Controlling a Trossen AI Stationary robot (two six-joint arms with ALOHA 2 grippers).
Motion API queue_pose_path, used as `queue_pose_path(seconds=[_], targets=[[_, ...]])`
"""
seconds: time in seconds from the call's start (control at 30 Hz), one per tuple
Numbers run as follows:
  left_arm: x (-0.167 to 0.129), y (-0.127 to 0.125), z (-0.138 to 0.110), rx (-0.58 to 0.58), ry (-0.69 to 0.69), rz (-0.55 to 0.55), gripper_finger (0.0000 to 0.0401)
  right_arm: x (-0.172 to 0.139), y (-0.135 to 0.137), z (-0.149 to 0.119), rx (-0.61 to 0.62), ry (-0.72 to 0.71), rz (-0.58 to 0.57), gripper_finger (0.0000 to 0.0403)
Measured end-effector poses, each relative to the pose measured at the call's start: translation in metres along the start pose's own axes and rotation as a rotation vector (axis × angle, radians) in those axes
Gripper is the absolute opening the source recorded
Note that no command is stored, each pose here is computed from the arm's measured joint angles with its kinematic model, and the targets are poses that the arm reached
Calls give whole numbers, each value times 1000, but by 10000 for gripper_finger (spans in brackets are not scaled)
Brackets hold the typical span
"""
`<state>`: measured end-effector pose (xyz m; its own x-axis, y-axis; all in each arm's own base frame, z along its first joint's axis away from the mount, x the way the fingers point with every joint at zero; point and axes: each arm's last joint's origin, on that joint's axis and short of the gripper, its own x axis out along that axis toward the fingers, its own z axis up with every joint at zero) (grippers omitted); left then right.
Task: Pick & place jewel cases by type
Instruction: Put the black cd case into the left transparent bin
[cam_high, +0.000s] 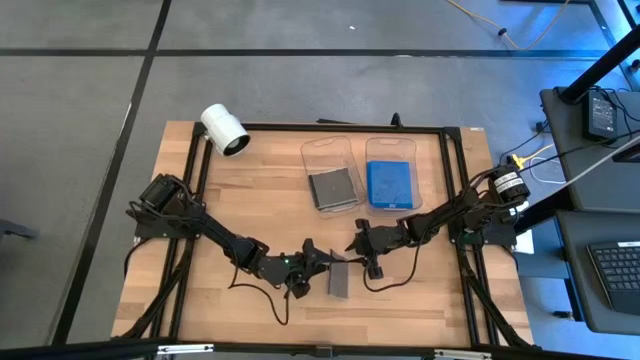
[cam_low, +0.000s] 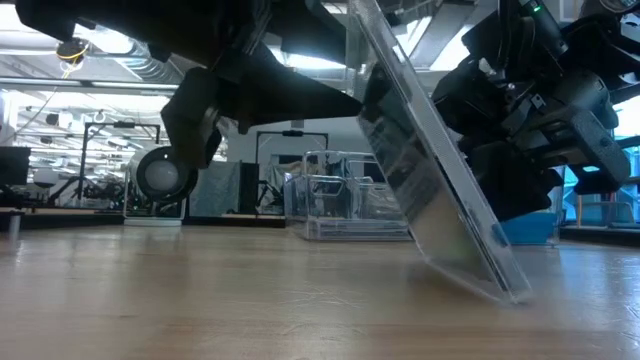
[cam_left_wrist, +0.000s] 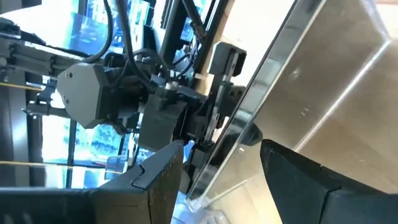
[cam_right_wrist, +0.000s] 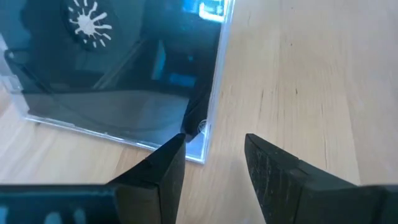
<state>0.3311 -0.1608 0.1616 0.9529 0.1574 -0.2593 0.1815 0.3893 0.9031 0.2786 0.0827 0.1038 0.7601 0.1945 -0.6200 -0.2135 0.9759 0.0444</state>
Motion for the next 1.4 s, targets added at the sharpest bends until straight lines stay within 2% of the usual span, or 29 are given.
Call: queue_pose_path(seconds=[0.3,1.1,1.23,1.4], targets=[[1,-1,1,-3,-86,-56,214,0,0,0,15,-1,0,170],[0,-4,1,76,-102,-91,213,0,0,0,45,0,-2,170],[0,-4,1,69,-102,-92,198,0,-1,0,45,0,-2,170],[0,-4,1,67,-102,-93,150,0,-1,0,43,-1,-2,170]])
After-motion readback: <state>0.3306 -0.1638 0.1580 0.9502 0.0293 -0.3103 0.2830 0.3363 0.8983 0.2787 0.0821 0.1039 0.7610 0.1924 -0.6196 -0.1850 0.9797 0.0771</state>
